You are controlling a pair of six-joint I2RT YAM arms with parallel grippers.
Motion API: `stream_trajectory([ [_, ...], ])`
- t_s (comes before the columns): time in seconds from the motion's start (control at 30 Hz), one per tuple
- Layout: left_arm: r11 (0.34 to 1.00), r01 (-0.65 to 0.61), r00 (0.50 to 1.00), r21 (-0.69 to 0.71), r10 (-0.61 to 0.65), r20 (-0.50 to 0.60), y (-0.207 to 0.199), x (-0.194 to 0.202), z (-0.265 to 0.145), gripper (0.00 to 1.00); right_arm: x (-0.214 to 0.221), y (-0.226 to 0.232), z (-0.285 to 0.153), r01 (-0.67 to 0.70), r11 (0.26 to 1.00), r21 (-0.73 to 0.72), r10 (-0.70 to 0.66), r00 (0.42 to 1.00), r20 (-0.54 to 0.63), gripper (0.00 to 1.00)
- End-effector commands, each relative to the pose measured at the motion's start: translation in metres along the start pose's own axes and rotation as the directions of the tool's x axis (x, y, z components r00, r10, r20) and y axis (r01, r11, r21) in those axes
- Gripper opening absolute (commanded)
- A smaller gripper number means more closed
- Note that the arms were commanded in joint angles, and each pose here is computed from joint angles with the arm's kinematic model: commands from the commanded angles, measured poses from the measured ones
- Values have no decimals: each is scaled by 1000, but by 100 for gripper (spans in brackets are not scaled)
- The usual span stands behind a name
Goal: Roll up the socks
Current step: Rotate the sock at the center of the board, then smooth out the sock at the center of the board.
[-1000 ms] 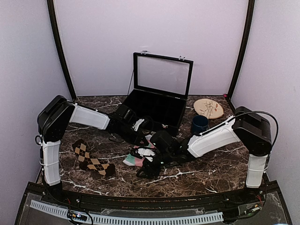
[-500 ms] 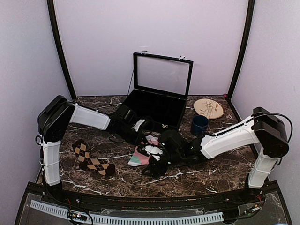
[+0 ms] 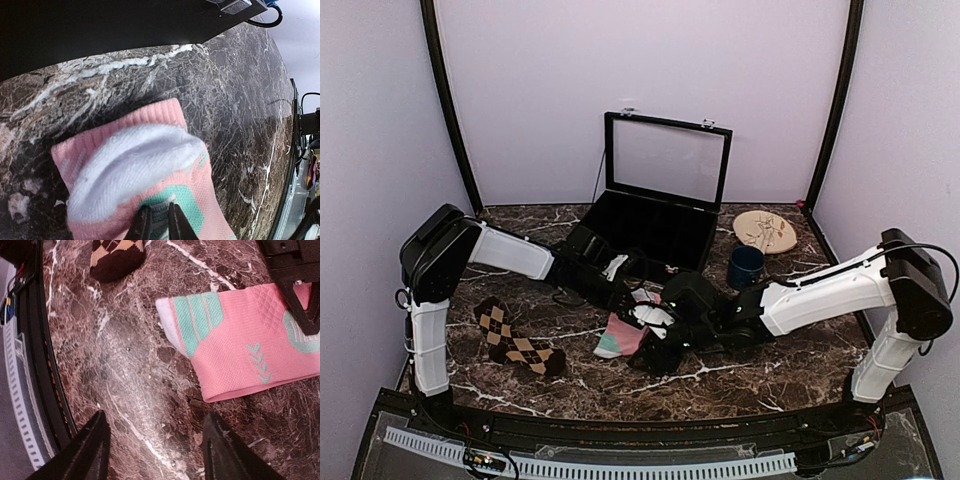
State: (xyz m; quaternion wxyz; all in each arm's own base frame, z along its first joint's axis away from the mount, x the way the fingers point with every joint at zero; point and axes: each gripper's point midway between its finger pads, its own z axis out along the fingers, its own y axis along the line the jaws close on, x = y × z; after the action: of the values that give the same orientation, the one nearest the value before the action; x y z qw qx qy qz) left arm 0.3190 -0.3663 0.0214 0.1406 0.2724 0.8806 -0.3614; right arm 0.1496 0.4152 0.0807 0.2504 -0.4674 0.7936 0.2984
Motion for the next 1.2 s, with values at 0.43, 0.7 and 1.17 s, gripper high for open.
stream_trajectory([
  [0.43,981,108,969,-160,-140,-203,44,78,16,14,-45,-16,43,-9,999,41,5,997,78,17],
  [0.7,981,111,969,-160,-142,-202,44,79,16,14,-23,-45,45,-95,990,104,83,990,114,13],
  [1.17,979,119,970,-164,-150,-191,43,76,14,15,29,-49,47,-225,968,108,222,974,34,14],
])
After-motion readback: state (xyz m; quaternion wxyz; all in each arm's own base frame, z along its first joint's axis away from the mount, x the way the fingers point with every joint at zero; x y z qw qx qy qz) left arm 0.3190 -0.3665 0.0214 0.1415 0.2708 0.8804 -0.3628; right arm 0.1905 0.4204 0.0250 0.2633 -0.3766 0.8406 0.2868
